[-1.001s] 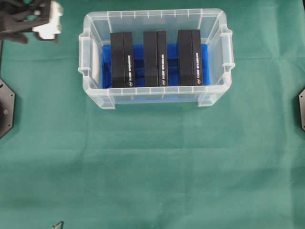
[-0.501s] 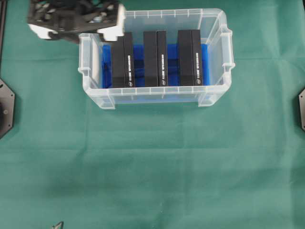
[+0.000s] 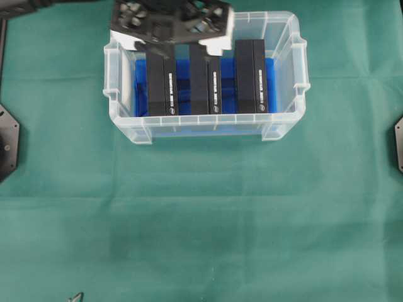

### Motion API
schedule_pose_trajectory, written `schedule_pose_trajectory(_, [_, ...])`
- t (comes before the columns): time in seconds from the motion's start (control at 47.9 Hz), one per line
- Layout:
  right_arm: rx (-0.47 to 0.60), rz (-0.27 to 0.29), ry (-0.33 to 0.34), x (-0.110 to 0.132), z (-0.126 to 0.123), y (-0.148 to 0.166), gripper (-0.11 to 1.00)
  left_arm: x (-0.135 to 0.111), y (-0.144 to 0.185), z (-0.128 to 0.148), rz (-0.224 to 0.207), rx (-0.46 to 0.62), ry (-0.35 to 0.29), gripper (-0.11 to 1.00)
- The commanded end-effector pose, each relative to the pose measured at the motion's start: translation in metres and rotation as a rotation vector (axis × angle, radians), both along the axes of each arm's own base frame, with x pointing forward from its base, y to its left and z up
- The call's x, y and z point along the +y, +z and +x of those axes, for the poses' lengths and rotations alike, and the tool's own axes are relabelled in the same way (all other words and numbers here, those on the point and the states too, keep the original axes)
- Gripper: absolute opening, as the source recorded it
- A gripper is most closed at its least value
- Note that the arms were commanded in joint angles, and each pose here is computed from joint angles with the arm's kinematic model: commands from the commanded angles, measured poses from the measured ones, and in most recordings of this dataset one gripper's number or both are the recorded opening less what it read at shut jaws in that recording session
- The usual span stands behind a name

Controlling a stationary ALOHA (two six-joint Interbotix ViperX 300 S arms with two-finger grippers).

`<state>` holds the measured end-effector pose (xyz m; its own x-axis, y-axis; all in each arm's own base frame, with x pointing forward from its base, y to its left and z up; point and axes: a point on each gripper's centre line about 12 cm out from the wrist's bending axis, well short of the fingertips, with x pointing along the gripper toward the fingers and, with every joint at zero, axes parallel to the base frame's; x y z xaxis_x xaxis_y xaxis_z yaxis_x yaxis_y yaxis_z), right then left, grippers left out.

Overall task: Take the box out of the case with the left arm.
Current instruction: 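Move the open left gripper over the middle black box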

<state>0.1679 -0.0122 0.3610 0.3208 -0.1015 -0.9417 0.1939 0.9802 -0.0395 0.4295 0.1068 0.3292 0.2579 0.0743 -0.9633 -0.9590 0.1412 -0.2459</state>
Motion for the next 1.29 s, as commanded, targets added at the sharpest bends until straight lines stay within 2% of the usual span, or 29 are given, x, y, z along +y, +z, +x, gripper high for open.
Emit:
schedule_pose_trajectory(0.0, [-0.012,-0.002,0.0,0.0,0.001,0.004,0.0,-0.001,0.019,0.007,0.027,-0.063,-0.008,0.83])
schedule_pose_trajectory(0.459, [-0.006,-0.002,0.0,0.0,0.001,0.001,0.0,-0.005,0.008,0.026,0.023,-0.053,-0.028,0.83])
schedule_pose_trajectory(0.772, [-0.001,-0.002,0.0,0.0,0.002,-0.001,0.0,-0.005,0.003,0.027,0.027,-0.037,-0.048,0.83])
schedule_pose_trajectory(1.273, [-0.004,-0.002,0.0,0.0,0.001,0.0,0.0,-0.003,0.003,0.026,0.025,-0.036,-0.041,0.83])
